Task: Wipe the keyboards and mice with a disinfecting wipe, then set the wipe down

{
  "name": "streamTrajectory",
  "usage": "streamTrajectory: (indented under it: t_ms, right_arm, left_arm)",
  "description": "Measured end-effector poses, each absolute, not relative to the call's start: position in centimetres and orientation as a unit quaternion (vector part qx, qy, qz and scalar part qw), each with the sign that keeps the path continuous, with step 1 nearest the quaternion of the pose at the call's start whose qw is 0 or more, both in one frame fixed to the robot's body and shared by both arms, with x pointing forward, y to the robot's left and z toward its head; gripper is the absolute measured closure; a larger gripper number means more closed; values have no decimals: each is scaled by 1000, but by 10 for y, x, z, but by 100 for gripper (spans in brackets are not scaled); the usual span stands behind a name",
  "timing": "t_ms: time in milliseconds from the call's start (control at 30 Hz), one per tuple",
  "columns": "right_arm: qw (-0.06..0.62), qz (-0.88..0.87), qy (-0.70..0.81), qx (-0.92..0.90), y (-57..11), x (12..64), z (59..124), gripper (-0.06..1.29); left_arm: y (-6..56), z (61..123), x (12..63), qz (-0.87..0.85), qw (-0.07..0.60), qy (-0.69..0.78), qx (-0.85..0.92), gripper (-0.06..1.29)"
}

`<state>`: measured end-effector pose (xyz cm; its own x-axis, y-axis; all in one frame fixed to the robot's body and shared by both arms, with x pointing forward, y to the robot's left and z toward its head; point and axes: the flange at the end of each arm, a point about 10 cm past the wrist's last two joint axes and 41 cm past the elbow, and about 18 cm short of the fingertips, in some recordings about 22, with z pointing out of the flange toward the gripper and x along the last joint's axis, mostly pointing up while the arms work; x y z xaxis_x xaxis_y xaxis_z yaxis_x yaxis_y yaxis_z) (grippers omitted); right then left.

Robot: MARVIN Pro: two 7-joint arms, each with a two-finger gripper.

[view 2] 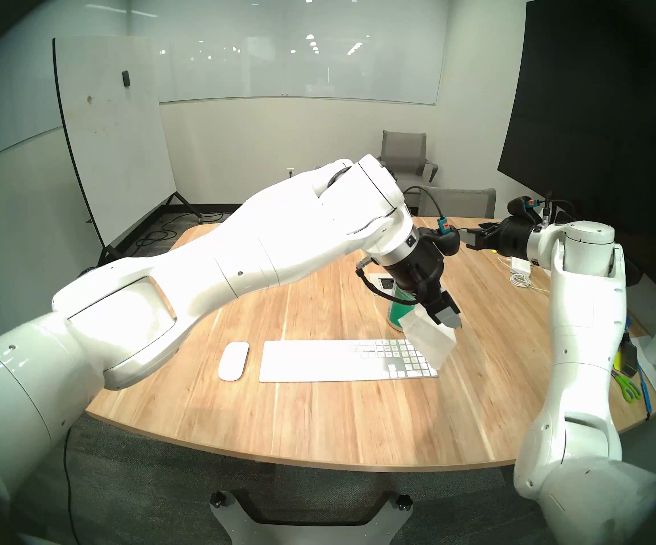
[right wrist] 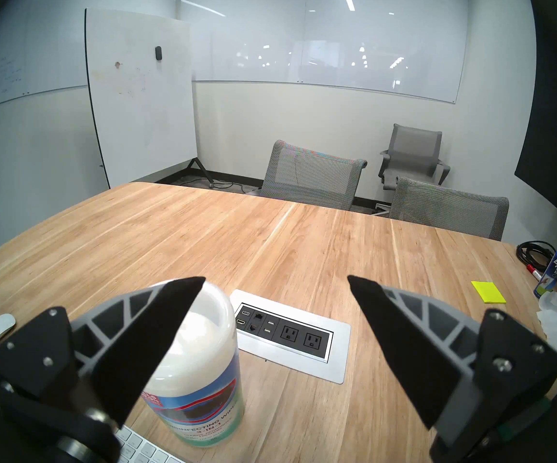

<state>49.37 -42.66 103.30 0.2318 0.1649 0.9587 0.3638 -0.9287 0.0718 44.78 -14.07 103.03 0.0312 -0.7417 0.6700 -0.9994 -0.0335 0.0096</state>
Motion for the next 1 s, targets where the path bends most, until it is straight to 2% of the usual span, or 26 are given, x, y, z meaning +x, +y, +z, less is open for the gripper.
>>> streamTrajectory:
  t_ms: [33,67,100,133,167,200,267,333,633,667,700,733,800,867,1000]
  right_arm:
    - [83,-596,-169,-780,-427,494,1033,0]
    - [83,-596,-169,-780,-427,494,1033,0]
    - [83,-596,-169,-780,-427,494,1033,0]
    - [83,-596,-169,-780,-427,494,1033,0]
    - [83,-596,-169,-780,-427,494,1033,0]
    - [83,-596,-169,-780,-427,494,1033,0]
    - [83,-596,-169,-780,-427,494,1033,0]
    - [83,-596,-169,-780,-427,494,1033,0]
    - [83,-596,-169,-780,-427,494,1033,0]
    - [83,-596,-169,-780,-427,494,1033,0]
    - [83,-596,-169,-780,-427,494,1033,0]
    - [84,-596,-169,-780,-427,494,1033,0]
    - [84,-596,-169,-780,-427,494,1033,0]
    - [84,-596,-169,-780,-427,494,1033,0]
    - [84,-596,-169,-780,-427,494,1033,0]
  left_arm:
    - [-142,1028,448,254,251,-648,673,49]
    - [-144,1024,448,252,246,-650,673,15]
    - [-145,1020,448,250,243,-653,673,2]
    - [-146,1016,446,248,239,-656,672,10]
    - [-147,1011,444,244,234,-659,672,33]
    - [-147,1008,443,242,233,-661,671,34]
    - [-147,998,436,235,232,-668,666,6]
    - [-145,991,430,228,234,-673,663,1]
    - [-106,952,425,183,223,-666,687,1]
    - [-100,950,426,184,220,-664,691,13]
    - [-97,949,427,186,217,-662,693,57]
    - [-91,949,429,189,214,-659,696,119]
    - [-81,952,432,197,210,-654,699,118]
    - [-71,956,434,206,207,-652,699,125]
    - [-57,965,433,219,205,-652,696,125]
